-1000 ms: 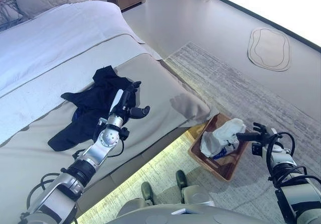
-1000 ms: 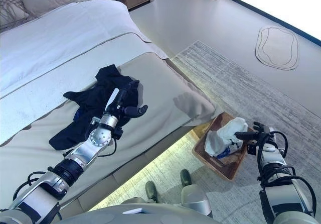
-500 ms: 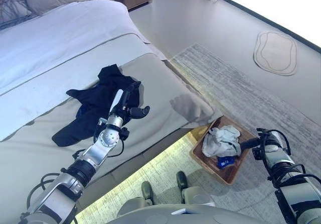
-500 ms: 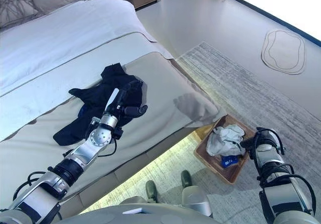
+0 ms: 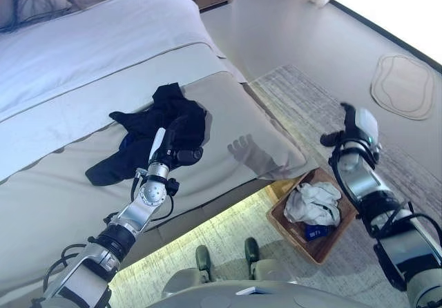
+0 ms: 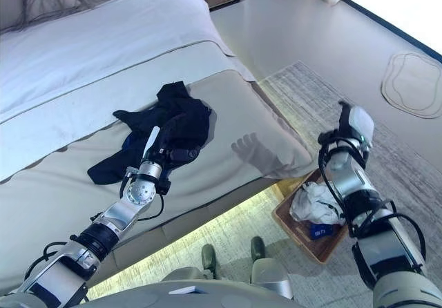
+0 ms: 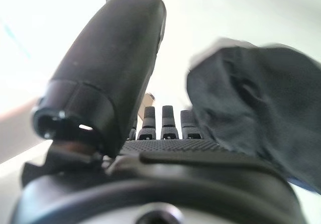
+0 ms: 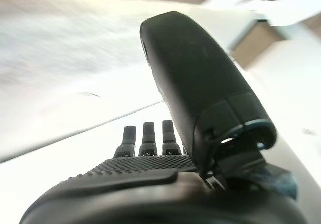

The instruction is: Pick up the clothes from the bed and place them into the basket

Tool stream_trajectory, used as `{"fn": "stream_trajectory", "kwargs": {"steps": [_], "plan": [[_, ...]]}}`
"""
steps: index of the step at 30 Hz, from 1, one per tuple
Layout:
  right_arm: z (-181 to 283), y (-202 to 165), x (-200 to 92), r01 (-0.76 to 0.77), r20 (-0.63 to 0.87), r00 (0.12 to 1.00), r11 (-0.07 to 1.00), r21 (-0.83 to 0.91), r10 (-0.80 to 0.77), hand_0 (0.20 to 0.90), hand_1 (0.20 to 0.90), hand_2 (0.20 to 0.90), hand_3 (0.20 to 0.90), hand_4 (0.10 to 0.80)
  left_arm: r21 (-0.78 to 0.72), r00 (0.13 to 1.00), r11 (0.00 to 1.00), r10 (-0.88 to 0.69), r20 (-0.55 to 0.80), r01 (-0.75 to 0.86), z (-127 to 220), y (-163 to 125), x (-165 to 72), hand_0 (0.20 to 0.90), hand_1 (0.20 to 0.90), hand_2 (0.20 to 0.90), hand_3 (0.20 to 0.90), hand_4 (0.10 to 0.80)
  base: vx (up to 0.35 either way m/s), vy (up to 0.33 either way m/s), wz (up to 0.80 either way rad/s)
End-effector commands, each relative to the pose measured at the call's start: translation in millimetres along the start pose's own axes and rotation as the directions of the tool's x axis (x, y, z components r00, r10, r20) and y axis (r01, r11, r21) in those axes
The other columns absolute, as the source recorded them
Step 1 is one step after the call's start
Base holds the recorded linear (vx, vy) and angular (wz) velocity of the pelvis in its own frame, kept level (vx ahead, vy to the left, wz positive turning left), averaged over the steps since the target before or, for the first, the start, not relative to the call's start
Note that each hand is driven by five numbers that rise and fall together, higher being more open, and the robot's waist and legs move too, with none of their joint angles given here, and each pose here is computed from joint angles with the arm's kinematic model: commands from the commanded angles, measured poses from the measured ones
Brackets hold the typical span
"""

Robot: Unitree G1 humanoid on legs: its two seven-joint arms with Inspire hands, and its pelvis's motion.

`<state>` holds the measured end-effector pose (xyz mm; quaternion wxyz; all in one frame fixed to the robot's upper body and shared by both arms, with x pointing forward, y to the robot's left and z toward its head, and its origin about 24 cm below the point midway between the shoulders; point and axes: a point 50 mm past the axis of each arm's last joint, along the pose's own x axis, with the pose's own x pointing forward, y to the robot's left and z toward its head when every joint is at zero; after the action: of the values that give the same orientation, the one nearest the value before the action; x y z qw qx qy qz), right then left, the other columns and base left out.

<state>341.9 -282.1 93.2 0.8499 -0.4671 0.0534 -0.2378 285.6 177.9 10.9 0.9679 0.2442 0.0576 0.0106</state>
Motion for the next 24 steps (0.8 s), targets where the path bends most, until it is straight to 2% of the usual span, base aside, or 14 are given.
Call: {"fn": "stream_trajectory", "kwargs": {"steps": [1, 9, 17, 24], "plan": [[64.3, -61.7, 32.0, 0.209, 0.268, 0.943, 0.978, -0.017, -0.197, 0.9, 0.9, 0.9, 0.9, 0.8, 0.016, 0.995, 0.995, 0.096, 0.024, -0.097, 5.9, 17.7, 10.2, 0.9, 0.9, 0.9, 0.9, 0.8, -0.003, -0.02, 0.31], [108.2, -71.8, 39.8, 0.205, 0.346, 0.92, 0.979, -0.025, -0.184, 0.9, 0.9, 0.9, 0.9, 0.8, 0.056, 0.996, 0.996, 0.076, -0.036, -0.074, -13.9, 29.9, -0.1, 0.9, 0.9, 0.9, 0.9, 0.8, 0.088, -0.021, 0.36], [144.6, -105.9, 47.8, 0.348, 0.395, 0.866, 0.937, -0.037, -0.306, 0.9, 0.9, 0.9, 0.9, 0.8, 0.052, 0.982, 0.99, 0.126, 0.143, -0.135, 17.6, 54.7, 7.1, 0.9, 0.9, 0.9, 0.9, 0.8, -0.116, 0.062, 0.43], [162.0, -132.0, 52.0, 0.422, 0.371, 0.841, 0.907, 0.004, -0.393, 0.9, 0.9, 0.9, 0.9, 0.8, -0.007, 0.955, 0.985, 0.167, 0.245, -0.171, 32.1, 65.0, -0.8, 0.9, 0.9, 0.9, 0.9, 0.8, -0.041, 0.044, 0.35]]}}
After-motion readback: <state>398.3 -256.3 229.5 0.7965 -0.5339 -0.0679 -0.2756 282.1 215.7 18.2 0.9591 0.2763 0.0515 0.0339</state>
